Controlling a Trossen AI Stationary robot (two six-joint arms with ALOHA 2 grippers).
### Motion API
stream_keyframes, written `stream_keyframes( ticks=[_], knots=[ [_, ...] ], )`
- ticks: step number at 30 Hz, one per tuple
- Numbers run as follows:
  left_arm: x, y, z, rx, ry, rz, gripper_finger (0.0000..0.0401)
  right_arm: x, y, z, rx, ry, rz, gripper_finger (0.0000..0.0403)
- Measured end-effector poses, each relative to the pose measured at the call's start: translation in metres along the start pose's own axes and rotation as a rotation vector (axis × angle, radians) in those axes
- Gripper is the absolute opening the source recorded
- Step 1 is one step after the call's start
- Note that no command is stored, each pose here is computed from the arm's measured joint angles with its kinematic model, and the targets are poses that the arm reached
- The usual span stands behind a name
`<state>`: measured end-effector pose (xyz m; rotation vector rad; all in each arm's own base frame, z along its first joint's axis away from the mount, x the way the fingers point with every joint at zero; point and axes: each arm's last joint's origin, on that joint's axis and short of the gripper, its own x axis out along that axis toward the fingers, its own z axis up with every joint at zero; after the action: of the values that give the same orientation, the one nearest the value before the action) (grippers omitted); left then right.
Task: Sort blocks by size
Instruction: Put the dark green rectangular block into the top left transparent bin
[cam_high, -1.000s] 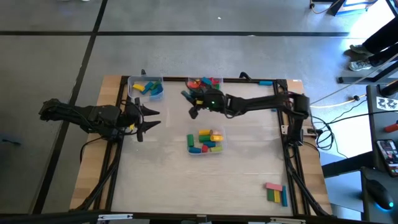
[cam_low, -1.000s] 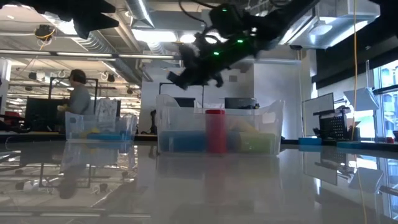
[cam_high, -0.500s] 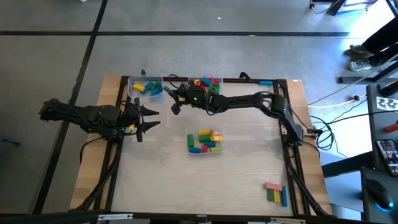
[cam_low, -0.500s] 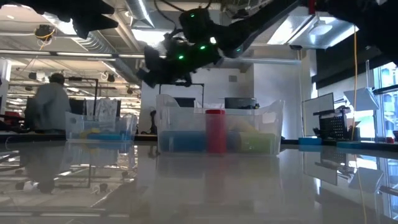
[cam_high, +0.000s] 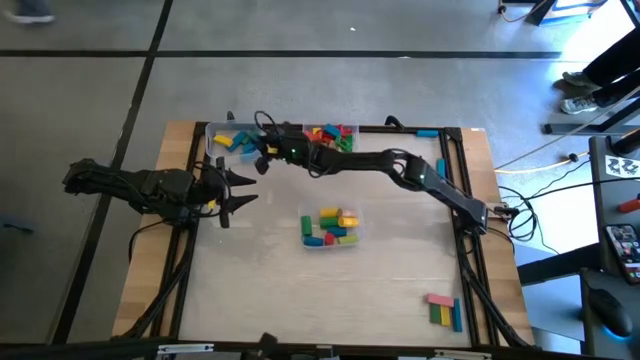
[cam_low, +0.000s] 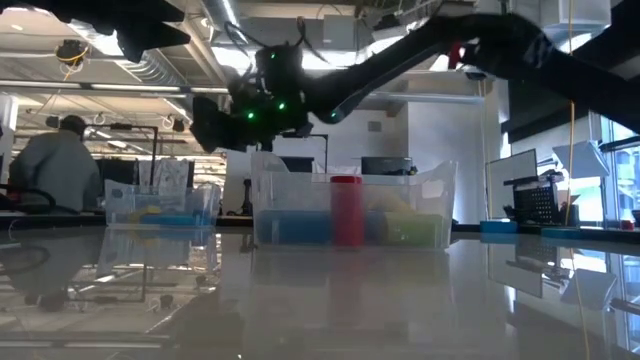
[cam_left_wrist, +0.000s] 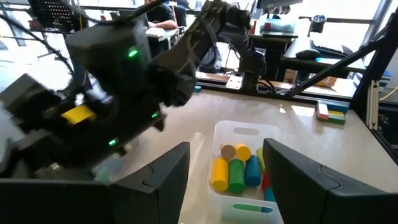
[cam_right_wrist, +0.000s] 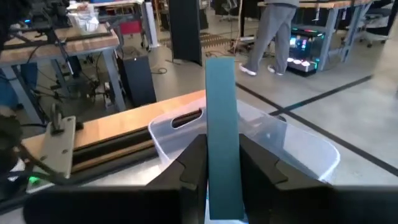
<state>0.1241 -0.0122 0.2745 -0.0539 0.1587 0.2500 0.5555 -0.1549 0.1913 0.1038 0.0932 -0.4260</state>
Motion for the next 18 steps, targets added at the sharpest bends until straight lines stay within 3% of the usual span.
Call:
stream_keyframes(
  ticks=[13,18],
  knots=[
    [0.0,0.0,0.0,0.012,0.002,0.001,0.0198,0.035,-0.033,-0.017,0.052,-0.088,-0.044,0.0076],
    [0.0,0.0,-0.001,0.02,0.006,0.001,0.0198,0.035,-0.031,-0.018,0.052,-0.079,-0.027,0.0115]
  ],
)
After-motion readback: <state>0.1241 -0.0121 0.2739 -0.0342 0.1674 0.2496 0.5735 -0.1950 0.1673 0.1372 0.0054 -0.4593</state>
